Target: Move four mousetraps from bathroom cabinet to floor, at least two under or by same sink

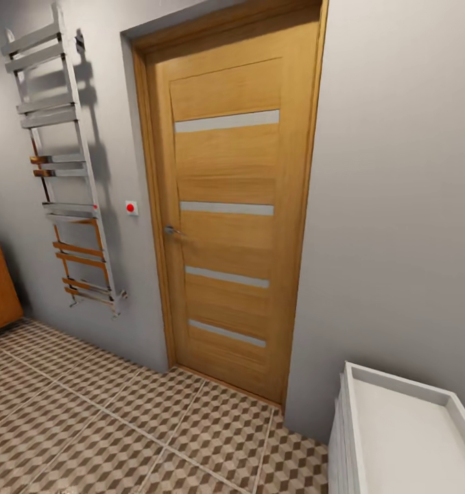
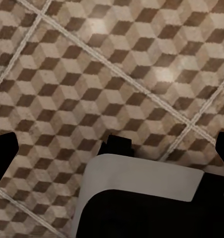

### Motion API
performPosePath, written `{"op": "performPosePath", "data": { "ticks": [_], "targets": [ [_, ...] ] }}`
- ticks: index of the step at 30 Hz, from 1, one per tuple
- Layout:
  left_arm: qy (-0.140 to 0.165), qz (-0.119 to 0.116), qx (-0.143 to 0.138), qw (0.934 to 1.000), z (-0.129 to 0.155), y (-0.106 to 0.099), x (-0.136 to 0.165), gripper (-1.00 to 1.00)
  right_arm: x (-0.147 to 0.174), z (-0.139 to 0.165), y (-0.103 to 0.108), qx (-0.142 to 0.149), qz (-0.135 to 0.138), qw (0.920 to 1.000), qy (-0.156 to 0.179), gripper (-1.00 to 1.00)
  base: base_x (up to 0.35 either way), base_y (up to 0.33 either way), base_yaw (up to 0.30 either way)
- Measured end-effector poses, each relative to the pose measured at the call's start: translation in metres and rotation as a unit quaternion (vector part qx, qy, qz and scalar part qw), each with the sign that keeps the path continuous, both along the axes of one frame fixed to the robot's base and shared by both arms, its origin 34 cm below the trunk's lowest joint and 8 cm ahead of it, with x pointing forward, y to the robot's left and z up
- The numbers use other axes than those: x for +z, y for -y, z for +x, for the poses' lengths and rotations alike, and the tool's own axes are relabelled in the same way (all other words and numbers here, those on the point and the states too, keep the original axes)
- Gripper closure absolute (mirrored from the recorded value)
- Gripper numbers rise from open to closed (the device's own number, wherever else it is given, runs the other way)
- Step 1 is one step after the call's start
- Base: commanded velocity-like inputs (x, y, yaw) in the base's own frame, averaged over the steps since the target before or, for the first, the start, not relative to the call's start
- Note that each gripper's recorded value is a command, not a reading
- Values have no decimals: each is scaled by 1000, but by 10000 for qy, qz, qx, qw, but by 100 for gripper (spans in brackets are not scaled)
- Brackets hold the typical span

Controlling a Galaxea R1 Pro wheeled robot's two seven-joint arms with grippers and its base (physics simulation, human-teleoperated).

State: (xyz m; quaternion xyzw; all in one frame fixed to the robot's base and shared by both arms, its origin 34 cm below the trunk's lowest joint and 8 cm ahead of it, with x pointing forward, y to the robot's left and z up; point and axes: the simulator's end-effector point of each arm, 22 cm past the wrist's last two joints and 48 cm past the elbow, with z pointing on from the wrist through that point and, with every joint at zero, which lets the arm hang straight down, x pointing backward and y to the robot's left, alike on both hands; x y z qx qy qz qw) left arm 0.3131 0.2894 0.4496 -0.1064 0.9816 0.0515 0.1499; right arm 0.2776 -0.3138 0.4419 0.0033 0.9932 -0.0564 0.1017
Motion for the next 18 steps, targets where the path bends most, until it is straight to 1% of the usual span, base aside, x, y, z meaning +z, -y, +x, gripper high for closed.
{"op": "performPosePath", "data": {
  "ticks": [18],
  "targets": [
    [3,-23,-6,10000,0,4,0,-100,0,0,0,7,5,10000,-6,-100,0,0,278]
  ]
}}
